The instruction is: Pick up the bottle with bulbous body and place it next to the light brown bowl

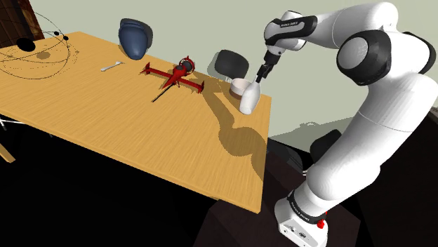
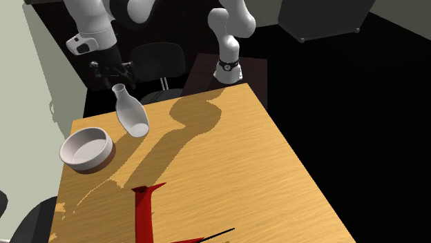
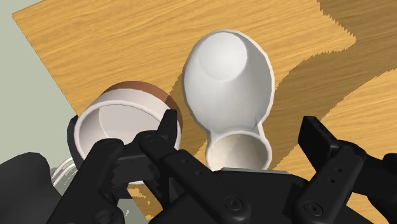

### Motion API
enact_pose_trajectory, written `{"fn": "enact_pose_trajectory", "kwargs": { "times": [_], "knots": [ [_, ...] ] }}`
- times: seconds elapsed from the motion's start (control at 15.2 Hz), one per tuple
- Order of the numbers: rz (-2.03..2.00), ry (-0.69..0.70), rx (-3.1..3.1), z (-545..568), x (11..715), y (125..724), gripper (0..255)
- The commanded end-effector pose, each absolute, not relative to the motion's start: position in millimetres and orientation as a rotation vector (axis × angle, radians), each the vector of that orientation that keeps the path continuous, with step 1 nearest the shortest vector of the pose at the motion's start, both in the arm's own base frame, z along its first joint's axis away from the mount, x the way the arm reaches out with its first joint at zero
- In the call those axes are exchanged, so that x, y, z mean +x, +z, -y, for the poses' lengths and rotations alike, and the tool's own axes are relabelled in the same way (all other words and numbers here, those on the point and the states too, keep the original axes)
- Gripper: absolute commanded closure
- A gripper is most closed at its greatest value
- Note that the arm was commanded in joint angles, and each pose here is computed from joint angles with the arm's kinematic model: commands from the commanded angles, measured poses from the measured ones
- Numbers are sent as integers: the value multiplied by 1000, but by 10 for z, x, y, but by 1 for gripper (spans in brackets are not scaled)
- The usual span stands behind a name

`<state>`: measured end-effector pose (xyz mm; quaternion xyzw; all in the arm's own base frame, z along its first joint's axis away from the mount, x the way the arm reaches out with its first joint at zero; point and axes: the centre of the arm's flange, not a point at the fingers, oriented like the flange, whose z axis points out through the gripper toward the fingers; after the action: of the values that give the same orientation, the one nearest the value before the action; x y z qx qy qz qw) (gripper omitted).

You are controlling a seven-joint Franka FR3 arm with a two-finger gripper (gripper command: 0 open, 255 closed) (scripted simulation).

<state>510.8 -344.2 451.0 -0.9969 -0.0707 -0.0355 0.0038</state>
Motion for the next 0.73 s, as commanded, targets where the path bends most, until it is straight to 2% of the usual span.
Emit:
{"fn": "enact_pose_trajectory", "kwargs": {
  "times": [0.0,0.13,0.66],
  "knots": [
    [221,-111,-3124,3442,5101,4711,0],
    [221,-111,-3124,3444,5085,4946,0],
    [221,-111,-3124,3445,5085,4946,0]
  ]
}}
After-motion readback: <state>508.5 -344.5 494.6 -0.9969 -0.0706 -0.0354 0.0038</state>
